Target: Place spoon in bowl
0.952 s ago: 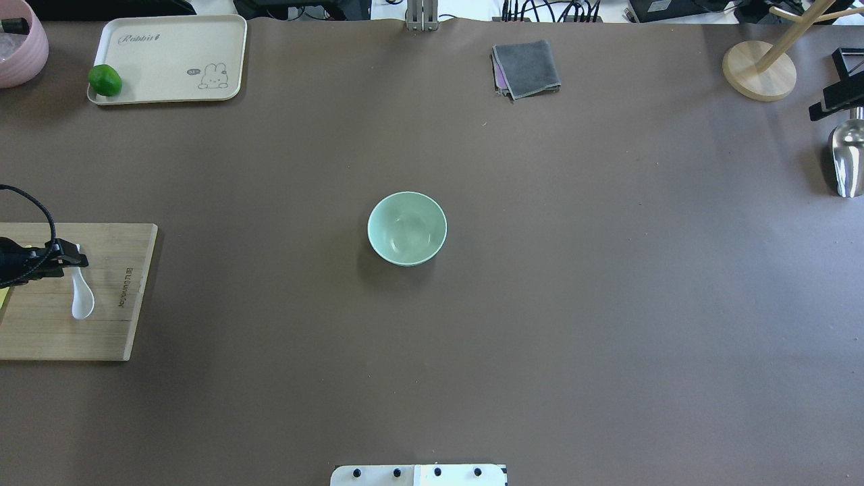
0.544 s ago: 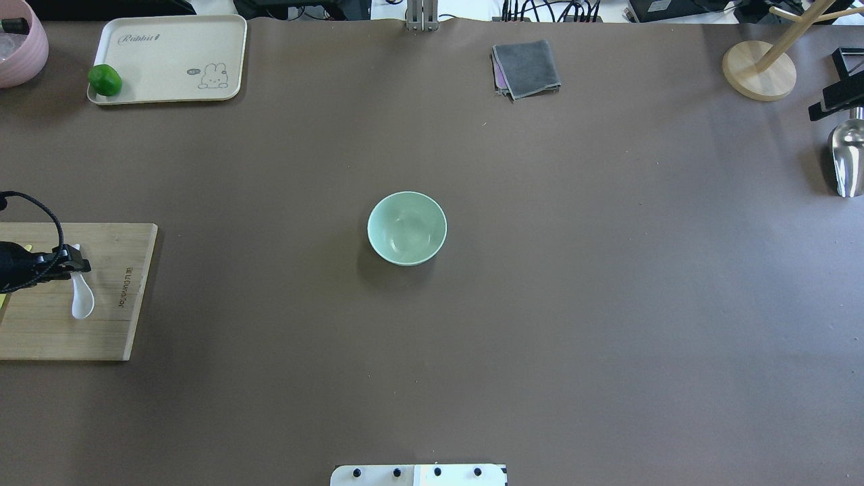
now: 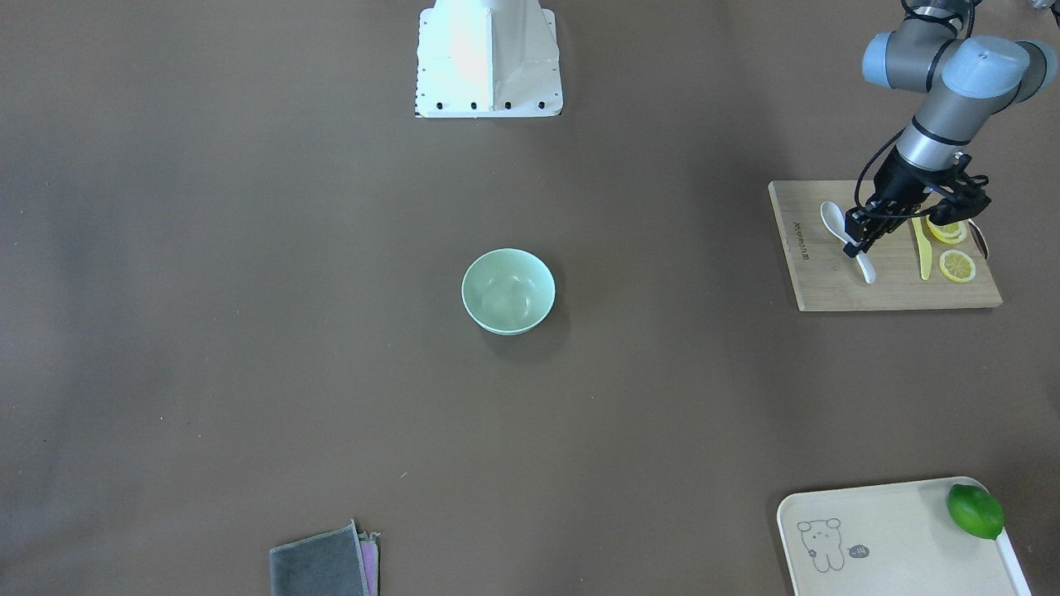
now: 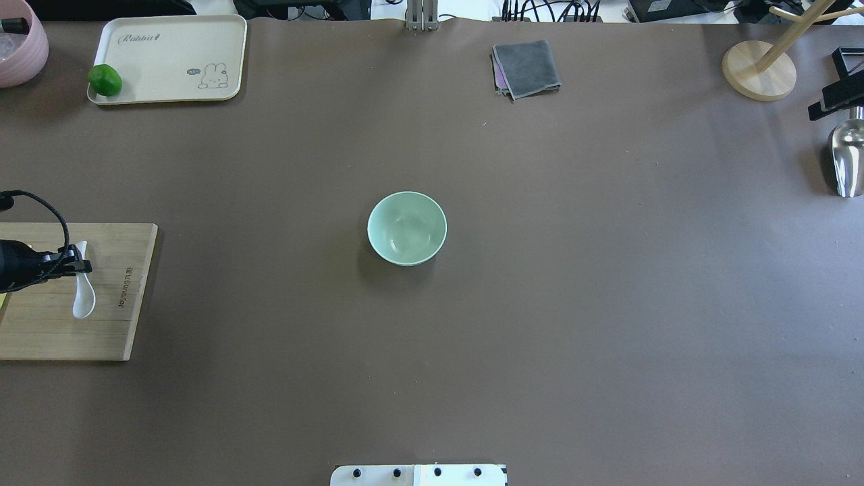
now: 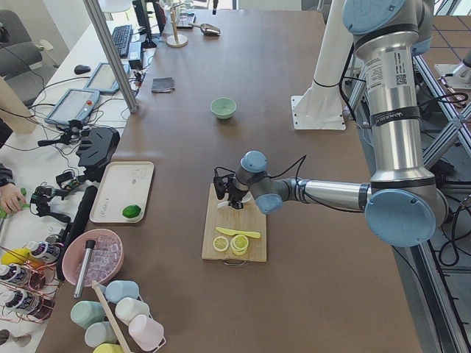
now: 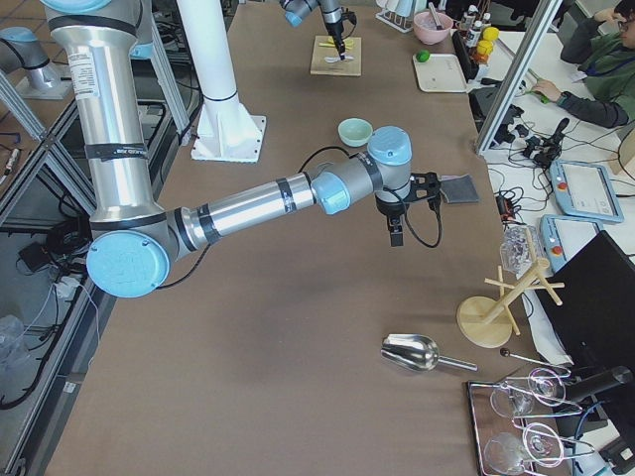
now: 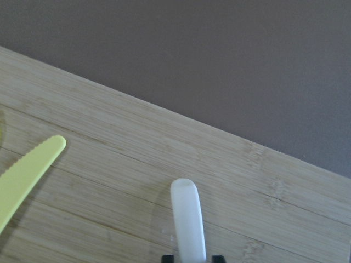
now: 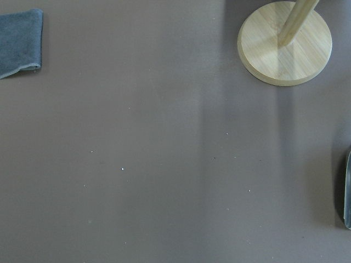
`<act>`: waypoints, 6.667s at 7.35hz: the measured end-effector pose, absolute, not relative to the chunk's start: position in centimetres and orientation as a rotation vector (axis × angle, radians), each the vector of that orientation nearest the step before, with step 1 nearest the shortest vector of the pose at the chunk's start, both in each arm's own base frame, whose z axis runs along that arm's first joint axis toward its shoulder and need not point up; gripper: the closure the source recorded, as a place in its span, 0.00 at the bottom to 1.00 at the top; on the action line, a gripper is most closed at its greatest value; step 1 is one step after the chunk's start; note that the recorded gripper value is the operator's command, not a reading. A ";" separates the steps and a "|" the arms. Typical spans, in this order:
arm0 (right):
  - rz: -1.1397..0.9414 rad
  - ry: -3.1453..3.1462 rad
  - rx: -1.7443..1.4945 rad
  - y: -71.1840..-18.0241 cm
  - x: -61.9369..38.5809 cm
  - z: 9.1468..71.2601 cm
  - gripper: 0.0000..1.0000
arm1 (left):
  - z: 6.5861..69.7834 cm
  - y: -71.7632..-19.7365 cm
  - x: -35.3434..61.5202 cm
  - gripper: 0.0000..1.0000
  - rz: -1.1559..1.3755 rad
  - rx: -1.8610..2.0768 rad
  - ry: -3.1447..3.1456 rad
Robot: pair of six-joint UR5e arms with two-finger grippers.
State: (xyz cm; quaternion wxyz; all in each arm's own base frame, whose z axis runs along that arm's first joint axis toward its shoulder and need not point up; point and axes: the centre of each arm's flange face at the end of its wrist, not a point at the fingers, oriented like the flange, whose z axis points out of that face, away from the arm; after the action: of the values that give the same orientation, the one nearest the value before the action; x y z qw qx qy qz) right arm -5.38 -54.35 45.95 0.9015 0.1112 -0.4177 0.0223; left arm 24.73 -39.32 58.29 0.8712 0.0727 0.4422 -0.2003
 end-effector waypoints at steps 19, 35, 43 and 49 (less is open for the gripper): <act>0.055 -0.845 0.219 -52.7 -4.7 48.1 0.00 | 21.7 -44.2 50.7 0.02 -0.484 0.228 1.140; -0.150 -0.685 -0.041 -44.2 5.7 64.7 0.00 | 58.2 -45.8 -2.9 0.02 0.193 0.107 0.743; -0.154 -0.700 0.013 -43.3 5.8 67.5 0.00 | 62.7 -44.0 -3.8 0.02 0.160 0.048 0.772; -0.156 -0.702 0.018 -43.3 5.8 67.3 0.00 | 61.8 -44.0 -4.5 0.02 0.159 0.073 0.737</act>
State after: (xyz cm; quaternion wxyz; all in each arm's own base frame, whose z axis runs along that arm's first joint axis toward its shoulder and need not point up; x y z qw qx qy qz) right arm 5.76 -43.32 67.29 0.9360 0.0089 -0.3434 -0.0763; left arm -4.54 -44.03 61.85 0.9291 0.0357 0.3598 0.0775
